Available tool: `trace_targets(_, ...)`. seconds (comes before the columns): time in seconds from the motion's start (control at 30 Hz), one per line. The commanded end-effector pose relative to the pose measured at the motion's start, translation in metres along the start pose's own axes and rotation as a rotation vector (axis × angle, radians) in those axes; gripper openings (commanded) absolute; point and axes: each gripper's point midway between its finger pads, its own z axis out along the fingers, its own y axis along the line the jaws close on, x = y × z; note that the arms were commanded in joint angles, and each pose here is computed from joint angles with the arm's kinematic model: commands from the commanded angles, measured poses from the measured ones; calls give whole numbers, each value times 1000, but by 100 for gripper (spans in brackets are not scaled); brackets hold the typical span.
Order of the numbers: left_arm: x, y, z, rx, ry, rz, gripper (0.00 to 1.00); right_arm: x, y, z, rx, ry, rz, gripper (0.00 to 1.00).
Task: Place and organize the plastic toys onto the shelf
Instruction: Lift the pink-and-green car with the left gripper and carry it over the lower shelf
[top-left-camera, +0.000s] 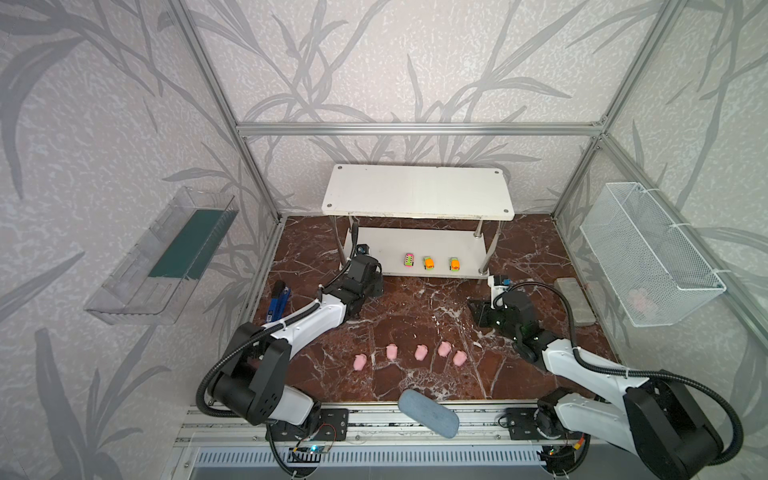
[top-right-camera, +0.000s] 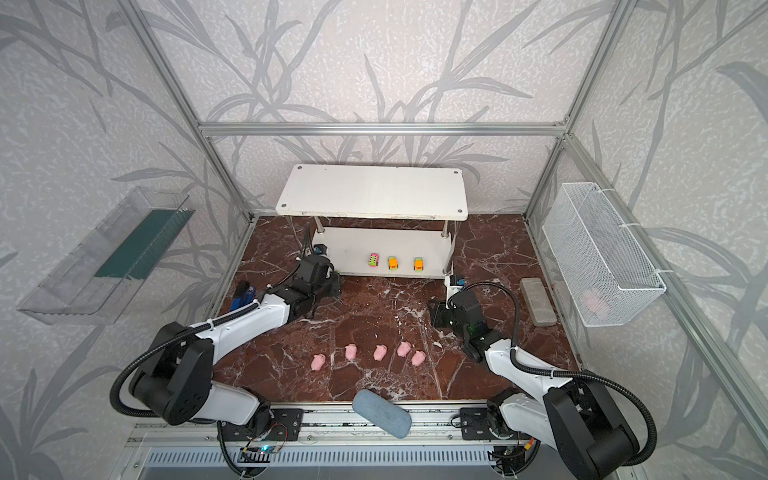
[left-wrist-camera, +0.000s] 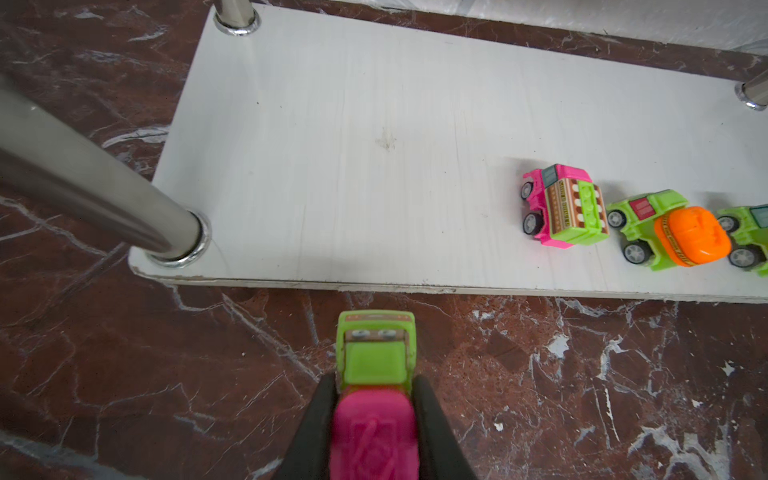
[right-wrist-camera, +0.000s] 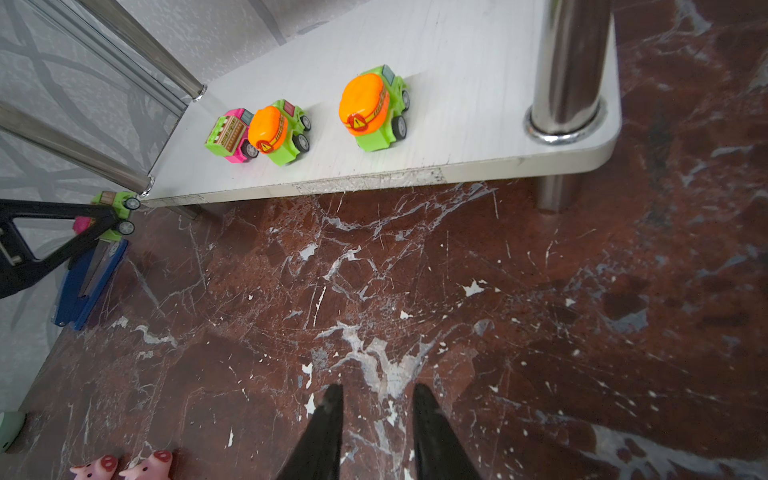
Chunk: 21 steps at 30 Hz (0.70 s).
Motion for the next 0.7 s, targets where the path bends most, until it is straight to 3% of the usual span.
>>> trace_targets(0.0,-21,-9,5,26,-50,6,23,-3,1,1,-10,-13,0,30)
trace_targets(0.67,-32,-6,35,-25,-77,13,25,1,-2,8,-8,2,4,30)
